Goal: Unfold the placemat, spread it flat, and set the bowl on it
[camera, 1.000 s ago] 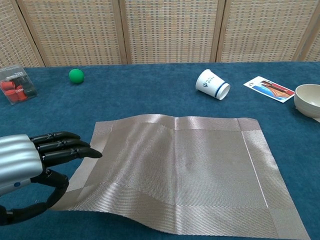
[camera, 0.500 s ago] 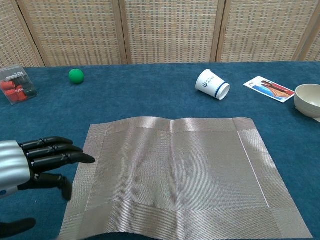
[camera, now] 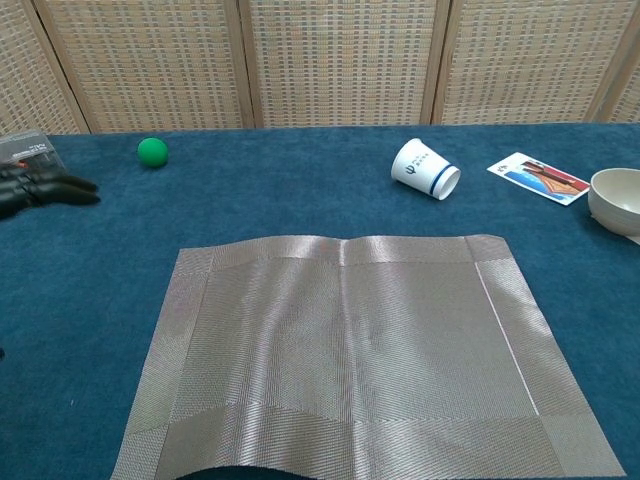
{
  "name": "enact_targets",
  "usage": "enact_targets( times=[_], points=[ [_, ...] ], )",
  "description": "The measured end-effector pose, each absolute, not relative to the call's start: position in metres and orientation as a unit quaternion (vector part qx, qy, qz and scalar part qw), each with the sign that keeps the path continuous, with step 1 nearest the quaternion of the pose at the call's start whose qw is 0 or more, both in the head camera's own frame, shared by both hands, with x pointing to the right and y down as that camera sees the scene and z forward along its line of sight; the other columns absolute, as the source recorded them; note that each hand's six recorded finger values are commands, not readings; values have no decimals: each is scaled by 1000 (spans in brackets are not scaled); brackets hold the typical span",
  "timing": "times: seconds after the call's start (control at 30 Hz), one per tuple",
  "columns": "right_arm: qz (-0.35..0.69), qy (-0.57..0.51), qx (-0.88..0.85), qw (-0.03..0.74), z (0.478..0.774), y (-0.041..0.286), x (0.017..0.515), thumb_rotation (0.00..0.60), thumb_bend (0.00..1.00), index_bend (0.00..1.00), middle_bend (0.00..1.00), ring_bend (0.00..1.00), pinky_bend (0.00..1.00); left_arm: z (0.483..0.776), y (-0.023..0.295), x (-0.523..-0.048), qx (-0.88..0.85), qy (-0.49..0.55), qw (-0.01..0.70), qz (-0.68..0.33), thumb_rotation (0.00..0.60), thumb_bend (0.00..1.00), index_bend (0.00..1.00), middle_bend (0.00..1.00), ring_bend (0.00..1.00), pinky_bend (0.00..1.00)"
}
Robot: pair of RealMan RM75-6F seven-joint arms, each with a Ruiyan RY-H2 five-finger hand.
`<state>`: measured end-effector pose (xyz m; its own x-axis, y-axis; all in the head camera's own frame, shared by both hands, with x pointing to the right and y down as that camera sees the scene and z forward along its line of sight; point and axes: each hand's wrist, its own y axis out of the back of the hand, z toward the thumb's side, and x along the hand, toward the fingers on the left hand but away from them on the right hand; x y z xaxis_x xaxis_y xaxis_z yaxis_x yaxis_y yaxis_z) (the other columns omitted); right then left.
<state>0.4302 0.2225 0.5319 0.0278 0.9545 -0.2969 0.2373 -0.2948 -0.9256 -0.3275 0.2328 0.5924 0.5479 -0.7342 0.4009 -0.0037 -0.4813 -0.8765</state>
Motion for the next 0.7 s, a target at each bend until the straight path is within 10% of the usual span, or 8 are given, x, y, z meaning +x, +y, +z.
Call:
enact_targets(
  times=[0.53, 0.7],
  points=[
    [537, -445, -624, 354, 562, 185, 411, 600, 124, 186, 0, 0, 0, 575, 195, -384, -701, 307, 435, -474, 600, 161, 0, 0, 0, 0],
    [547, -440, -621, 349, 574, 169, 402, 600, 124, 183, 0, 0, 0, 579, 196, -384, -714, 291, 423, -475, 600, 393, 0, 0, 0, 0]
  ],
)
